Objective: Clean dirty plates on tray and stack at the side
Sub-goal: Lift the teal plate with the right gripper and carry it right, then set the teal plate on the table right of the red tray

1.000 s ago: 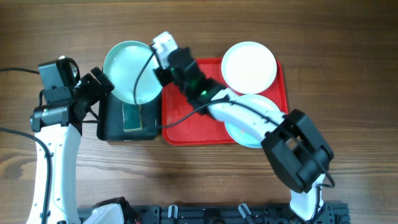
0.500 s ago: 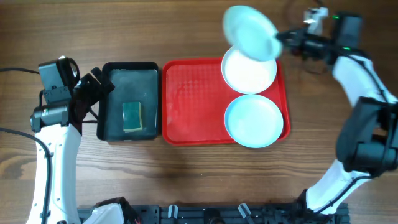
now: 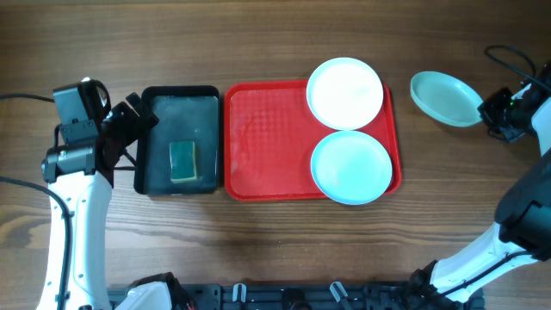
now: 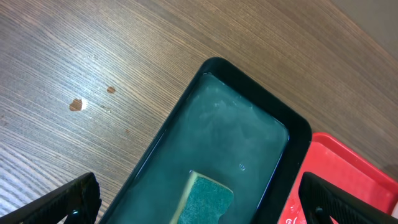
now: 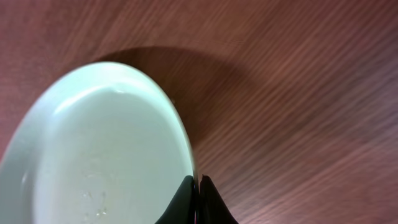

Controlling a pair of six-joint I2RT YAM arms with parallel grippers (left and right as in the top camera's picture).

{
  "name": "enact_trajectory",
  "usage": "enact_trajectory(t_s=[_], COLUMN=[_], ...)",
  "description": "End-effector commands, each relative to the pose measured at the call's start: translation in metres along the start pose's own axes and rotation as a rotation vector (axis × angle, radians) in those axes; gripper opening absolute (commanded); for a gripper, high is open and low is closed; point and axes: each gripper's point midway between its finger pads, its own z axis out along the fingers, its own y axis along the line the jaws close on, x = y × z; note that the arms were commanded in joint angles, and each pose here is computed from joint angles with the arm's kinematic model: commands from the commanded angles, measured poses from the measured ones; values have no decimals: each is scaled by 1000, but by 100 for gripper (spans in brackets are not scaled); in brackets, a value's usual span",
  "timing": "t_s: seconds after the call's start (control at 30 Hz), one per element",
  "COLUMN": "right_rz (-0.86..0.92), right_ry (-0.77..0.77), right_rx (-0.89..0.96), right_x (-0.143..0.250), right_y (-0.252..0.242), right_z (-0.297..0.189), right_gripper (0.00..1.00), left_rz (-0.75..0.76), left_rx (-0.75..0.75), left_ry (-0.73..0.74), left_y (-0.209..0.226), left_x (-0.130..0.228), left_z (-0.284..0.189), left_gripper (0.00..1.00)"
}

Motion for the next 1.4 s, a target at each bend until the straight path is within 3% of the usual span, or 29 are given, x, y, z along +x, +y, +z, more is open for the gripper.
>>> enact_trajectory(t_s=[0.0,0.07,0.23,0.3,0.37,0.53,0.73,0.83,1.0,1.23,1.37], right_rz=[-79,-89,-234,-353,-476,-759,-997,-1018,-1108,-1116,-1098], right_ry=[-34,-31,-43,-14,33,188,302,333,300,301,206], right_rx=[48,47,-3,-52,-127,-191,-273,-304,-334,-343,-282], right_x=[-3,-2,-4,5,27,141,265,325,406,461,425], right_y=[-5,-3,33,72,119,210,268,291,318,329,330], right_z=[-9,-8,-14,-28,-42,-47,-60,-68,-67,-34,-31], right_gripper=[4,9,40,41,40,35,34,6,4,4,4], left_rz=[-12,-12,-12,-12,-12,-12,-12,-12,-12,-12,-12], left_rx=[12,12,12,11,12,12,12,12,12,12,12], left_ry=[-11,-11,-11,-11,-11,-11,-11,-11,-11,-11,-11], left_y=[-2,-2,-2,-1,-2,-2,-2,-2,-2,-2,-2], left_x=[-3,-3,-3,-3,-3,-3,-3,-3,-3,-3,-3], left_z=[-3,-3,-3,-3,-3,-3,-3,-3,-3,-3,-3], left_gripper=[100,100,100,100,100,100,100,100,100,100,100])
